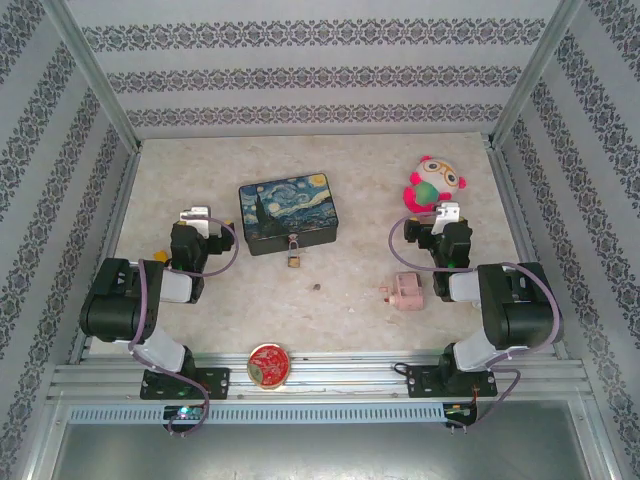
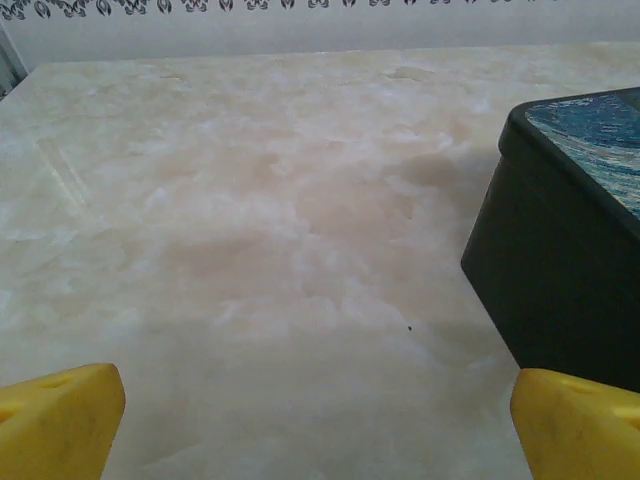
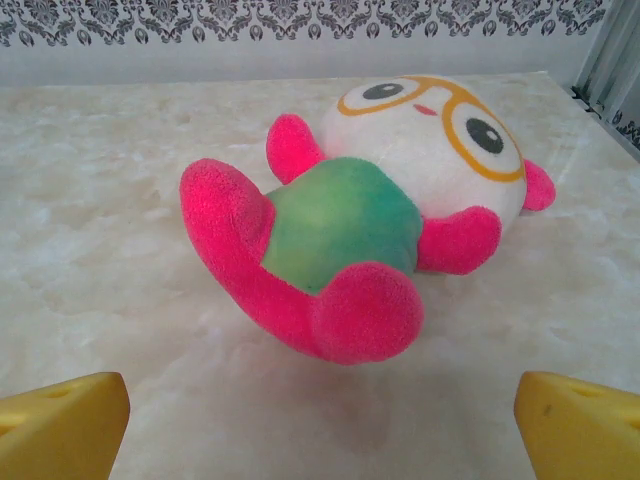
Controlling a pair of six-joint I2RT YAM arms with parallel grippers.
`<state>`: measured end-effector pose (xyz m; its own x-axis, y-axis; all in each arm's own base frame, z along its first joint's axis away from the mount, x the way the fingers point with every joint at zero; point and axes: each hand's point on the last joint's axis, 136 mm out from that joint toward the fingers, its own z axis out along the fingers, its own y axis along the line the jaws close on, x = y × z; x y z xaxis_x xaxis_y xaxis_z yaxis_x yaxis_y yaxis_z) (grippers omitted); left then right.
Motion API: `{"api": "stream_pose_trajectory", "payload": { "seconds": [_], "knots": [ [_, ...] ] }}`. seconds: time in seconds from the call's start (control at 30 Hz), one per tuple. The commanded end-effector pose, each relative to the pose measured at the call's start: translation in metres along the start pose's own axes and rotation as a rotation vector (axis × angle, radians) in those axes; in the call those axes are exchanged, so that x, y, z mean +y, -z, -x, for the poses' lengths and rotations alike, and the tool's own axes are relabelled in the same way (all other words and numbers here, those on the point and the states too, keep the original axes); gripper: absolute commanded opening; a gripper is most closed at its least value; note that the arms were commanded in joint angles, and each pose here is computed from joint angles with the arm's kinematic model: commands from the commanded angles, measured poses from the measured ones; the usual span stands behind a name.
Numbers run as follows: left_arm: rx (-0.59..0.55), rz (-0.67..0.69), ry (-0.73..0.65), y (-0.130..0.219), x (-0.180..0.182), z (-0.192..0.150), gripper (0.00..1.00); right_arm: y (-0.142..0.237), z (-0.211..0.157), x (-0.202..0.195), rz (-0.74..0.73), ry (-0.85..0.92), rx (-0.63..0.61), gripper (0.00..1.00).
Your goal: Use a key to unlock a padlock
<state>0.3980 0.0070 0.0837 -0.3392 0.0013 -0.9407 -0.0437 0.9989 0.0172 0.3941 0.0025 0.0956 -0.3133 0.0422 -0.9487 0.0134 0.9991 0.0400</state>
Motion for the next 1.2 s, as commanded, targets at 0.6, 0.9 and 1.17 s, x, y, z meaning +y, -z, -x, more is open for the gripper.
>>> {"api": "stream_pose_trajectory", "payload": {
  "seconds": [0.6, 0.9, 1.17],
  "knots": [
    [-0.006, 0.001, 0.004, -0.0016, 0.0026, 0.0056, 0.99, -0.0006, 0.0134, -0.0007, -0.008, 0.013, -0.035, 0.98],
    [-0.003, -0.009, 0.0, -0.002, 0.0009, 0.005, 0.99, -0.0007, 0.0138, -0.0005, -0.007, 0.013, -0.036, 0.98],
    [-0.006, 0.002, 0.003, -0.0016, 0.0028, 0.0065, 0.99, -0.0007, 0.0143, -0.0006, -0.008, 0.011, -0.037, 0.98]
  ]
}}
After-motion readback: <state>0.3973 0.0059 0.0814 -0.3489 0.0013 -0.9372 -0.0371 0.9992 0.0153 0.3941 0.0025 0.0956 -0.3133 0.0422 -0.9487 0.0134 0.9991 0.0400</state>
